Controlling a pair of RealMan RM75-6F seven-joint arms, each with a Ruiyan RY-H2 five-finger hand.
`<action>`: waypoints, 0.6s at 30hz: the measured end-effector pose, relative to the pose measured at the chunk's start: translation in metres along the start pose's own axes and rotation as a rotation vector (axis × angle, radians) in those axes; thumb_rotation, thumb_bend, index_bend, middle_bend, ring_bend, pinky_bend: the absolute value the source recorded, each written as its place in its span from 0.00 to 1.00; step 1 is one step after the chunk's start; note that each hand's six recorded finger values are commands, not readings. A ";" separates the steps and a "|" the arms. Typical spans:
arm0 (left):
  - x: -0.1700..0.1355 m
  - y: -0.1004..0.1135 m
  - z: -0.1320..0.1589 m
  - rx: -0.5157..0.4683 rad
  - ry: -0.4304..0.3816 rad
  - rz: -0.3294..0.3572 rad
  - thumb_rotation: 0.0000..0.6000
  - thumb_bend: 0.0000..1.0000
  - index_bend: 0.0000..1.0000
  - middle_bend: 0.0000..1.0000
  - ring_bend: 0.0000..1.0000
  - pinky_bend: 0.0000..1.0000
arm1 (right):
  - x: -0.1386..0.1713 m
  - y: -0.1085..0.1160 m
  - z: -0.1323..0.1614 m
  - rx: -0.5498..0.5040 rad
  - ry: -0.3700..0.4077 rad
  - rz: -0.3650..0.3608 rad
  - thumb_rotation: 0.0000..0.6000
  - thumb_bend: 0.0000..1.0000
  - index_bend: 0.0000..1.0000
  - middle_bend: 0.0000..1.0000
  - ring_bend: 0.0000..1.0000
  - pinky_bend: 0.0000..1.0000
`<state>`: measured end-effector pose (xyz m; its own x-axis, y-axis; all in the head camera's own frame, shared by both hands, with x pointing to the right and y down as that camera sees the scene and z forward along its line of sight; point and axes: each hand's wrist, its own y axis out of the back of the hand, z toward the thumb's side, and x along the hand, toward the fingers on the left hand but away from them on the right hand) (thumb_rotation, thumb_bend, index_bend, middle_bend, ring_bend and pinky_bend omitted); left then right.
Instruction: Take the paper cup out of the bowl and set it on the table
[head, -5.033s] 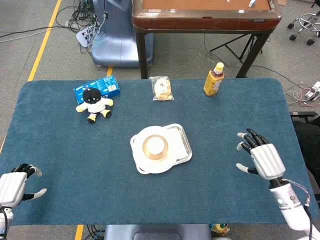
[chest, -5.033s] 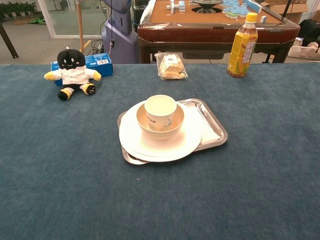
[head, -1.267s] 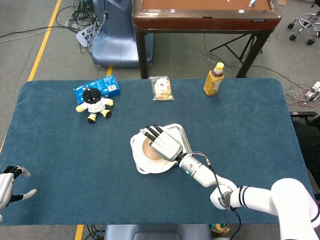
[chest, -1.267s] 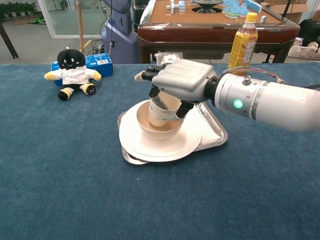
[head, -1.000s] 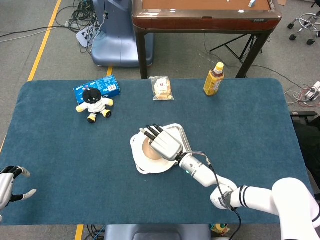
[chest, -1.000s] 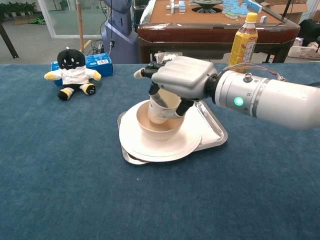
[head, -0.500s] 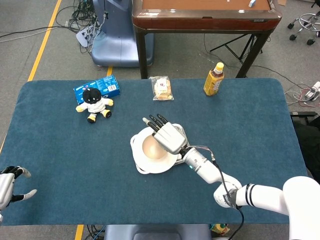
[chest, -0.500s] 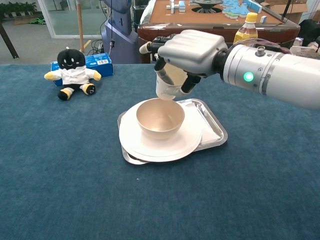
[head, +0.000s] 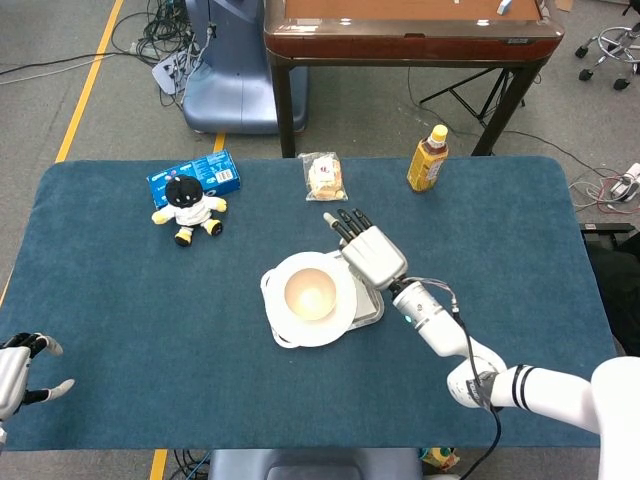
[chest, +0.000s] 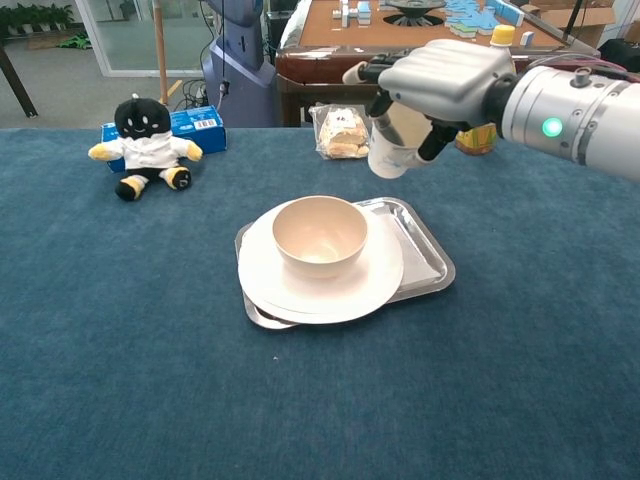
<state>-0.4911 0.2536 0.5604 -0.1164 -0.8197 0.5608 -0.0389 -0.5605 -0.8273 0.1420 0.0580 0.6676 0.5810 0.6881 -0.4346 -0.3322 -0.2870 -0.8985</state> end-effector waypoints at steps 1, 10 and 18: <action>0.000 0.000 0.000 0.000 0.000 0.001 1.00 0.02 0.47 0.41 0.28 0.39 | 0.002 -0.003 -0.006 0.008 -0.012 0.007 1.00 0.47 0.64 0.07 0.00 0.11; 0.000 -0.002 0.002 0.005 -0.003 -0.006 1.00 0.02 0.47 0.41 0.28 0.39 | 0.020 -0.028 -0.035 -0.046 -0.078 0.073 1.00 0.47 0.64 0.07 0.00 0.11; 0.000 -0.003 0.002 0.007 -0.002 -0.009 1.00 0.02 0.47 0.41 0.28 0.39 | 0.031 -0.052 -0.044 -0.117 -0.104 0.149 1.00 0.47 0.64 0.07 0.00 0.11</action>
<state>-0.4894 0.2550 0.5629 -0.1138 -0.8150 0.5682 -0.0328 -0.5685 -0.8220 0.2103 0.0645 0.6979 0.4502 0.6954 -0.5601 -0.3169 -0.4620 -0.8283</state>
